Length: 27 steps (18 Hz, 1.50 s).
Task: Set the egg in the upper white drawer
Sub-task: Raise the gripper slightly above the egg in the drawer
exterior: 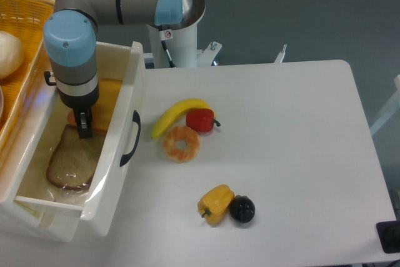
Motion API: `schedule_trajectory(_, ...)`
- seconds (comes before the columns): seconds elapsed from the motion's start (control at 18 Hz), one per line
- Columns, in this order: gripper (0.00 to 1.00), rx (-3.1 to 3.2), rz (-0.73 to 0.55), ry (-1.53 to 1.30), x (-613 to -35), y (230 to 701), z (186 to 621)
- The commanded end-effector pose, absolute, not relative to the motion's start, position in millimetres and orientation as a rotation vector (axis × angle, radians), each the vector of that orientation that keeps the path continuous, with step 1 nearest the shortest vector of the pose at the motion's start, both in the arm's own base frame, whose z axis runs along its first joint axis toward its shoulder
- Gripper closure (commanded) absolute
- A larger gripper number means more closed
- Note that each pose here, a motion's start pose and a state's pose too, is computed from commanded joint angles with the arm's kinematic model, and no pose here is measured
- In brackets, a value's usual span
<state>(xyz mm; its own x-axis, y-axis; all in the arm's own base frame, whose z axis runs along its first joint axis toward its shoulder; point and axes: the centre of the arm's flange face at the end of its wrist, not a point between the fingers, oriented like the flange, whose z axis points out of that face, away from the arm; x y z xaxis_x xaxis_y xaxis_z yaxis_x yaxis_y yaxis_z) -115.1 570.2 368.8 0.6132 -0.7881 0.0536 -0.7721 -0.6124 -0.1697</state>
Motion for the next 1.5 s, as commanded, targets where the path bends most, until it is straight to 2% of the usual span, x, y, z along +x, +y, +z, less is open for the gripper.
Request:
schedule_trajectory(0.17, 0.16, -2.703, -0.182, 1.312, -115.1, 570.0, 369.8)
schedule_trajectory(0.28, 0.08, -2.698, -0.176, 1.313, -115.1, 570.4, 371.7)
schedule_trajectory(0.5, 0.05, -2.695, -0.168, 1.310, -115.4, 569.1, 375.1)
schedule_trajectory(0.94, 0.01, -2.688, -0.144, 1.301, -120.8, 570.3, 384.2)
schedule_trajectory(1.5, 0.00, -2.683, -0.058, 1.189, -145.2, 551.4, 426.6)
